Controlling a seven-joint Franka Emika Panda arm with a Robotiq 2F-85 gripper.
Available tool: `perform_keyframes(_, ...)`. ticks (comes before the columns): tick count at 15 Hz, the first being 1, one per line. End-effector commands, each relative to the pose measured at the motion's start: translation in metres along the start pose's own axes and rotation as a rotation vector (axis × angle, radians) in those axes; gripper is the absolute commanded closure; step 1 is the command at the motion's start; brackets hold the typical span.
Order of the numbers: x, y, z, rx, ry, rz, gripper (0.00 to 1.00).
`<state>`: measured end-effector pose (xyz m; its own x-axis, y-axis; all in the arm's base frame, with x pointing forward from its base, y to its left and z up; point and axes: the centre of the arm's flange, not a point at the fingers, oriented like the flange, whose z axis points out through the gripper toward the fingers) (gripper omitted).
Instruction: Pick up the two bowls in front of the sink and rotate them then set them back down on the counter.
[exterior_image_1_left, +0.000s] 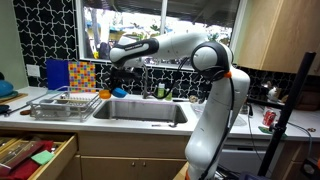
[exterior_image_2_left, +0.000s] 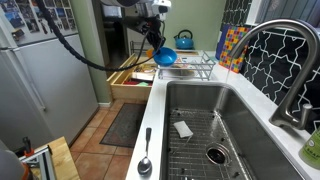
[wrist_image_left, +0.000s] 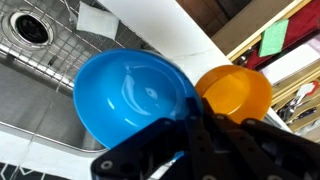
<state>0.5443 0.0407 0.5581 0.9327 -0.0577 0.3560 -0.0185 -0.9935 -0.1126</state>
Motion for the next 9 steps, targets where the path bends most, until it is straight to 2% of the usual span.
perform_keyframes(1,-0.009,0.016,0.000,0.082,-0.024,-0.185,0.98)
perform_keyframes(4,-0.013,0.024,0.001,0.133,-0.043,-0.344,0.98)
perform_keyframes(9,-0.023,0.033,0.001,0.237,-0.121,-0.593,0.98)
